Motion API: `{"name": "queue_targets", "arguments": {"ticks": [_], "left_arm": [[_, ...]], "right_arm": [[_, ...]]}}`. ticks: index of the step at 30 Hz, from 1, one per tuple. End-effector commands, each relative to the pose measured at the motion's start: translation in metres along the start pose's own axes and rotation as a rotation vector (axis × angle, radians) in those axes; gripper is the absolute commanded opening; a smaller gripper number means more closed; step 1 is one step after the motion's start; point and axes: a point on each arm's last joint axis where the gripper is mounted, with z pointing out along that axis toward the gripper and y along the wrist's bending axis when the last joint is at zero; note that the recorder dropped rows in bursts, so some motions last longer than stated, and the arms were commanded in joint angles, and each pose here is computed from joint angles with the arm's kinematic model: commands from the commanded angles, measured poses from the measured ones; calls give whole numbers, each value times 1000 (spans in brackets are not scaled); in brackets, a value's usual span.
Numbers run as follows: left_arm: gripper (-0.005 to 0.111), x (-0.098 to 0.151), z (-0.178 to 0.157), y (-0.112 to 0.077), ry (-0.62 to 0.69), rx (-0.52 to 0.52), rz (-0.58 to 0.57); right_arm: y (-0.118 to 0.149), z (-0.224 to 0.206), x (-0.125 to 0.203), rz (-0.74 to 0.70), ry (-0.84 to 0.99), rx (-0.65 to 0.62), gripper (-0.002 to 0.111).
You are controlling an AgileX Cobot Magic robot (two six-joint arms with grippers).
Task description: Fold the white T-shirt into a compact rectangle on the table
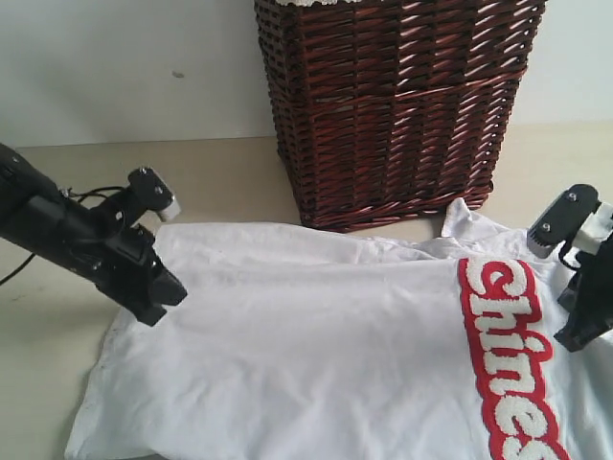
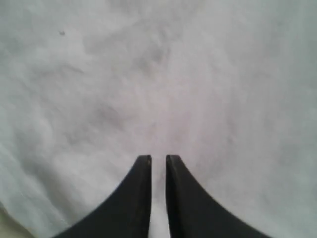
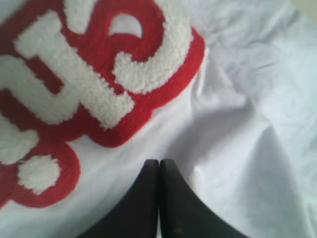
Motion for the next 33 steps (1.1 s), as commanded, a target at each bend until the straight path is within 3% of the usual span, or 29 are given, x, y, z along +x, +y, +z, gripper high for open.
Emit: {"name": "queue_targets", "arguments": {"ticks": [1, 3, 5, 6, 9, 12, 15, 17, 20, 24, 27, 33], "left_arm": [[12, -29, -40, -7, -80, 5, -10], [0, -24, -59, -23, 3, 84, 44], [0, -12, -79, -44, 88, 154, 70], [0, -11, -86, -48, 90, 143, 73], [0, -11, -117, -63, 62, 83, 127], [0, -10, -141, -79, 80, 104, 24], [0, -10, -166, -94, 61, 89, 39], [0, -13, -184, -100, -6, 10, 72], [0, -15, -195, -105, -123, -85, 66], [0, 0, -177, -118, -139, 28, -39], [0, 22, -156, -124, -93, 76, -69], [0, 54, -120, -123, -70, 27, 55]], "right_arm": [[13, -44, -7, -33, 11, -182, 0], [31, -63, 1, -85, 82, -362, 0], [42, -82, 12, -109, 187, -474, 0], [42, -89, 14, -109, 207, -463, 0], [36, -115, 21, -150, 260, -333, 0], [29, -145, 27, -94, 296, -141, 0], [29, -181, 26, -193, 150, 56, 0], [39, -203, 21, -229, -20, 118, 0], [68, -216, 16, -197, -266, 12, 0], [109, -202, 13, -133, -524, -310, 0], [120, -178, 25, -228, -497, -389, 0], [123, -140, 40, -188, -372, -424, 0]]}}
